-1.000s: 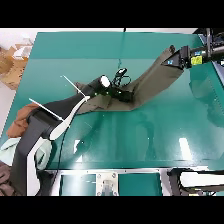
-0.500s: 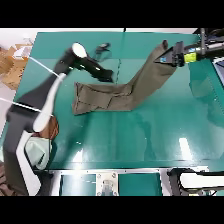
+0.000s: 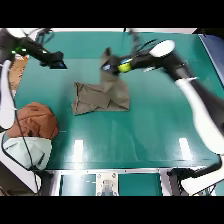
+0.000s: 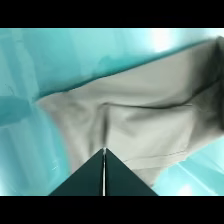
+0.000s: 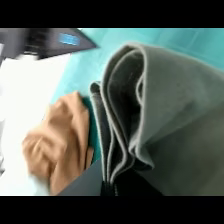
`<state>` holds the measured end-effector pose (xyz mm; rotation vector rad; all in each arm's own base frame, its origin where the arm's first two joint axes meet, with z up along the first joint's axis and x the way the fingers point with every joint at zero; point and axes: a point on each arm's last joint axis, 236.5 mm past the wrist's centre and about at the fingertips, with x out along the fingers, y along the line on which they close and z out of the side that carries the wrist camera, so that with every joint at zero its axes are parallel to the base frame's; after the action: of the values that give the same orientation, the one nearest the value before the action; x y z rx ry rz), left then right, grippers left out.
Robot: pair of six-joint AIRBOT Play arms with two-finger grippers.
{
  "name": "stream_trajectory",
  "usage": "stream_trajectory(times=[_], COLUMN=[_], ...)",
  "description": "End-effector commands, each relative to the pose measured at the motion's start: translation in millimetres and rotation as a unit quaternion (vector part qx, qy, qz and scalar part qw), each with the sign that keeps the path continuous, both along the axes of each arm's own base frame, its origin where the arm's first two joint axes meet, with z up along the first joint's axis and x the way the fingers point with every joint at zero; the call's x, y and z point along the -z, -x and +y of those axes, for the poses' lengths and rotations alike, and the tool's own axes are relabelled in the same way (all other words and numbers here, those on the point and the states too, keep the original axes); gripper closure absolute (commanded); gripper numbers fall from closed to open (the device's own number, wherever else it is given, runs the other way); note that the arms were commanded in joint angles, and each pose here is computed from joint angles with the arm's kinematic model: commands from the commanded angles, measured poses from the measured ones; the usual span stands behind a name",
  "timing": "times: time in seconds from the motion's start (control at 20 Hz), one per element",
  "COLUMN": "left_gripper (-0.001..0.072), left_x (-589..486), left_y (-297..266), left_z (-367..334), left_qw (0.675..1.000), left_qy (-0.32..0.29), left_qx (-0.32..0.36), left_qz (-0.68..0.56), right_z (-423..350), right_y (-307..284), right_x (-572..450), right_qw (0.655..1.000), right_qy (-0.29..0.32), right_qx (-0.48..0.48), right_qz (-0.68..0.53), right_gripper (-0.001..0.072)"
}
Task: Fold the shirts.
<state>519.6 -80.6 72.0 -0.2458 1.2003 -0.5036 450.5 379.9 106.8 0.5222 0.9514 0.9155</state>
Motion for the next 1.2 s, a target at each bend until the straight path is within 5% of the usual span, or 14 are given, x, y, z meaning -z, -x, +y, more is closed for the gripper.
stream_trajectory(times=[0.0, 0.1, 0.25, 0.45, 0.8, 1.15], left_gripper=[0.0684, 0.0683, 0.0684, 0.0684, 0.0683, 0.0683], left_x=[-1, -1, 0, 1, 1, 1], left_y=[3, 2, 5, 7, 7, 7], left_z=[43, 55, 65, 65, 65, 65], left_qw=[0.999, 0.999, 0.999, 0.999, 0.999, 0.999], left_qy=[-0.004, -0.004, -0.009, -0.009, -0.009, -0.010], left_qx=[-0.033, -0.044, -0.040, -0.037, -0.038, -0.038], left_qz=[0.009, 0.010, 0.009, 0.013, 0.014, 0.014], right_z=[97, 128, 109, -10, -223, -181], right_y=[-4, 13, 13, -36, -41, -30], right_x=[82, 125, 116, 48, 130, 188], right_qw=[0.998, 0.997, 0.999, 0.998, 0.962, 0.955], right_qy=[-0.012, -0.006, 0.032, 0.045, 0.106, 0.050], right_qx=[0.069, 0.079, 0.023, 0.037, 0.156, 0.106], right_qz=[-0.006, 0.011, -0.030, -0.027, 0.195, 0.272], right_gripper=[0.0557, 0.0262, 0.0260, 0.0259, 0.0205, 0.0172])
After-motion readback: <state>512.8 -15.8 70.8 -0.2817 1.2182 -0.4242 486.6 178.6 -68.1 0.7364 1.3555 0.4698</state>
